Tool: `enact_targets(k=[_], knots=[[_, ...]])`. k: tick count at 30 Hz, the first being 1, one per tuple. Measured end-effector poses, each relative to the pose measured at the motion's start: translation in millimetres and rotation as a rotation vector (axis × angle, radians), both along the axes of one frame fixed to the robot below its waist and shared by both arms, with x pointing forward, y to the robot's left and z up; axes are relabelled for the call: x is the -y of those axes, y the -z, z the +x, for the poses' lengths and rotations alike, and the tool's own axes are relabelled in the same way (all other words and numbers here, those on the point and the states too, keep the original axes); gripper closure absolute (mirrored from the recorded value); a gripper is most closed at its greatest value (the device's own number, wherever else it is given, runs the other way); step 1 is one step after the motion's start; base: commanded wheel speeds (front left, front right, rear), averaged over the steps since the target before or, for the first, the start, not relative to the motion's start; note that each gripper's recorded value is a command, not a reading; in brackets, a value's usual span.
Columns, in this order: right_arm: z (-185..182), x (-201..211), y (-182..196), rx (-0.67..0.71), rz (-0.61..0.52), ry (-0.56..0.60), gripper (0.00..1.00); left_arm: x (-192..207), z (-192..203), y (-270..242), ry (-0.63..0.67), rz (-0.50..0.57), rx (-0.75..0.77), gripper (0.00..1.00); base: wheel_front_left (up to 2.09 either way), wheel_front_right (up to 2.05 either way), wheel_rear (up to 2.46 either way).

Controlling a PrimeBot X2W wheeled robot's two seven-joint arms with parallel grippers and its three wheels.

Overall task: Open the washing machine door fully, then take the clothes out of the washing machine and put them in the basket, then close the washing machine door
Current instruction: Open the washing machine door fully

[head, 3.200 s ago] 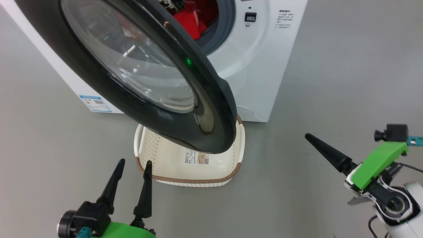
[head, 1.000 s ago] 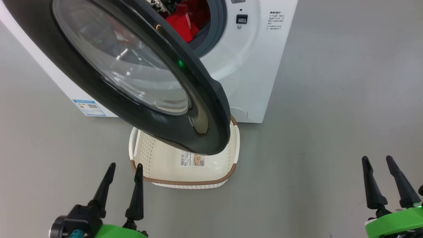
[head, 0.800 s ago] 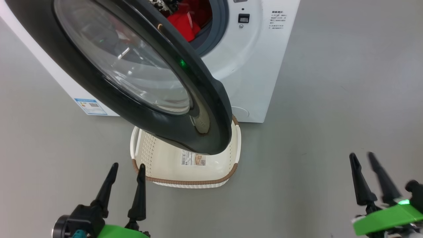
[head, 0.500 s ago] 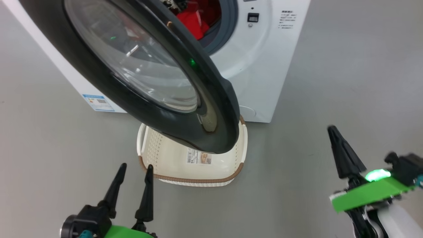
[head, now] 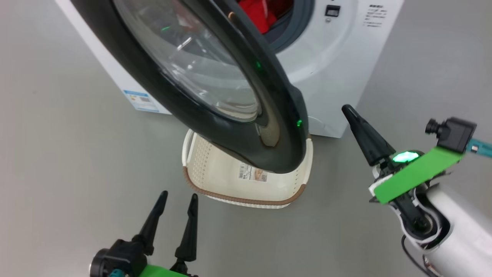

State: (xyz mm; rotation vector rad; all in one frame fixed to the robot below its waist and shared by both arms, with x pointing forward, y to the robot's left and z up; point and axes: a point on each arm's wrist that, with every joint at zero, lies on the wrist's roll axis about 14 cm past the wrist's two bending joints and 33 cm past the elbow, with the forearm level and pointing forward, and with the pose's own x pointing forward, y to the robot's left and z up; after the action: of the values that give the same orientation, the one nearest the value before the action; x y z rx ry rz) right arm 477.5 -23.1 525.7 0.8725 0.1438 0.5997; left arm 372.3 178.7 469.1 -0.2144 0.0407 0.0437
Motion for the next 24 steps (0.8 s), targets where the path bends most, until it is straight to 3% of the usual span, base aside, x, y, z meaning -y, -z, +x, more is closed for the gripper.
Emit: enact_targets(k=[13, 24], knots=[[2, -52, 10, -0.215, 0.047, -0.312, 1.00, -2, -10, 5, -0.030, -0.024, -0.024, 0.00, 0.00, 0.00, 0.00], [-14, -69, 4, -0.242, 0.037, -0.422, 1.00, -7, -16, -1, -0.052, -0.027, -0.010, 0.00, 0.00, 0.00, 0.00]])
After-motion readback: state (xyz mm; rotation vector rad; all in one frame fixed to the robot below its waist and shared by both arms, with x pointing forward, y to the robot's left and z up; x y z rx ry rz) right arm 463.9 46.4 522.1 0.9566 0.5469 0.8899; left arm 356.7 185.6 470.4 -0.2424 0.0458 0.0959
